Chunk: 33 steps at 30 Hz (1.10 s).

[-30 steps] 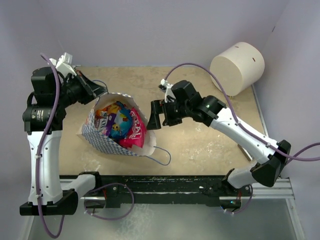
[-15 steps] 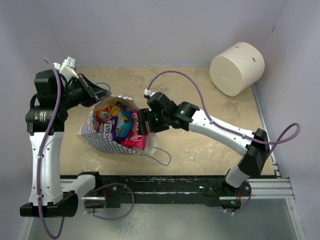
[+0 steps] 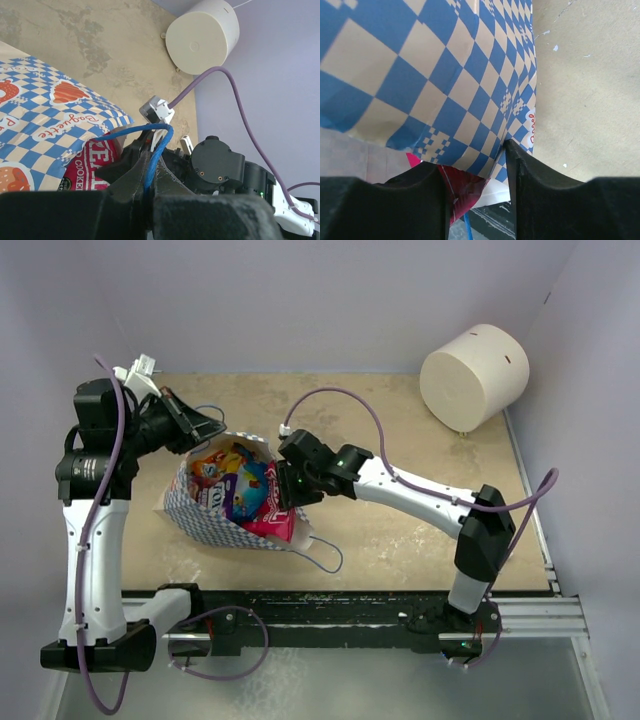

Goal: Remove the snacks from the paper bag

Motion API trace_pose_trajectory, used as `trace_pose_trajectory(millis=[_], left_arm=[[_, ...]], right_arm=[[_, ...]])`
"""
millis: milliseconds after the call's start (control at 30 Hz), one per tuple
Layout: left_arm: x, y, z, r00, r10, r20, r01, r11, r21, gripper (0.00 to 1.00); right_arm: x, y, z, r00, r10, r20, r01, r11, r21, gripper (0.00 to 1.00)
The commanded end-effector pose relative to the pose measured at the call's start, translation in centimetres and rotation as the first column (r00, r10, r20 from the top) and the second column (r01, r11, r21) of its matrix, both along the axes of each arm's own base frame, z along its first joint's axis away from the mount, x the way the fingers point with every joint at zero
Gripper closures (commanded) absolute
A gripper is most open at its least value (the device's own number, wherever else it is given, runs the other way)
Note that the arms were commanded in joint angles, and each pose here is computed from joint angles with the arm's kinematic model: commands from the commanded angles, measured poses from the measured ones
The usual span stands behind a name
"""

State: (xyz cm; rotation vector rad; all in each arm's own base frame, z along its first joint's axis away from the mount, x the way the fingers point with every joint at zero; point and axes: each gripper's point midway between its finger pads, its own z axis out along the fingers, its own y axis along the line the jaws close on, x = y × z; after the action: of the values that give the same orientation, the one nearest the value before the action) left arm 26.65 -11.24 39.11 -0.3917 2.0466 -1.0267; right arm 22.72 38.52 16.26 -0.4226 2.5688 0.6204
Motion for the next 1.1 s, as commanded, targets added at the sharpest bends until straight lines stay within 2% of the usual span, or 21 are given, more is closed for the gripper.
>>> trace_pose_trajectory(millis=[0, 233, 467, 700, 933, 1067], left_arm=[[-0.6, -0.7, 0.8, 0.999, -0.026, 0.033, 0.028, 0.999, -0.044, 1.00], [-0.3, -0.9, 0.9, 0.999, -0.033, 0.033, 0.035, 0.998, -0.059, 1.00], [0.1, -0.9, 0.8, 0.999, -0.039, 0.022, 0.040, 0.997, -0.059, 1.00], [0.1, -0.9, 0.4, 0.999, -0.042, 0.008, 0.042, 0.997, -0.058, 1.00], [-0.3, -0.9, 0.3, 0.999, -0.044, -0.004, 0.043, 0.998, -0.054, 1.00], [-0.6, -1.0, 0.2, 0.999, -0.051, -0.012, 0.050, 0.997, -0.058, 1.00]], right_arm=[[0.3, 1.2, 4.0, 0.999, -0.026, 0.026, 0.023, 0.996, 0.090, 0.55], [-2.2, -1.4, 5.4, 1.000, 0.009, -0.001, -0.009, 0.998, 0.069, 0.39], [-4.3, -2.7, 5.9, 1.000, 0.006, -0.014, -0.004, 0.995, 0.100, 0.36], [-5.3, -1.5, 4.9, 1.000, 0.021, -0.005, -0.021, 0.997, 0.077, 0.40], [-3.1, 0.3, 4.0, 0.999, -0.032, 0.038, 0.030, 0.997, 0.072, 0.44], [-0.8, 0.3, 3.3, 0.993, -0.093, 0.073, 0.090, 0.995, 0.046, 0.50]])
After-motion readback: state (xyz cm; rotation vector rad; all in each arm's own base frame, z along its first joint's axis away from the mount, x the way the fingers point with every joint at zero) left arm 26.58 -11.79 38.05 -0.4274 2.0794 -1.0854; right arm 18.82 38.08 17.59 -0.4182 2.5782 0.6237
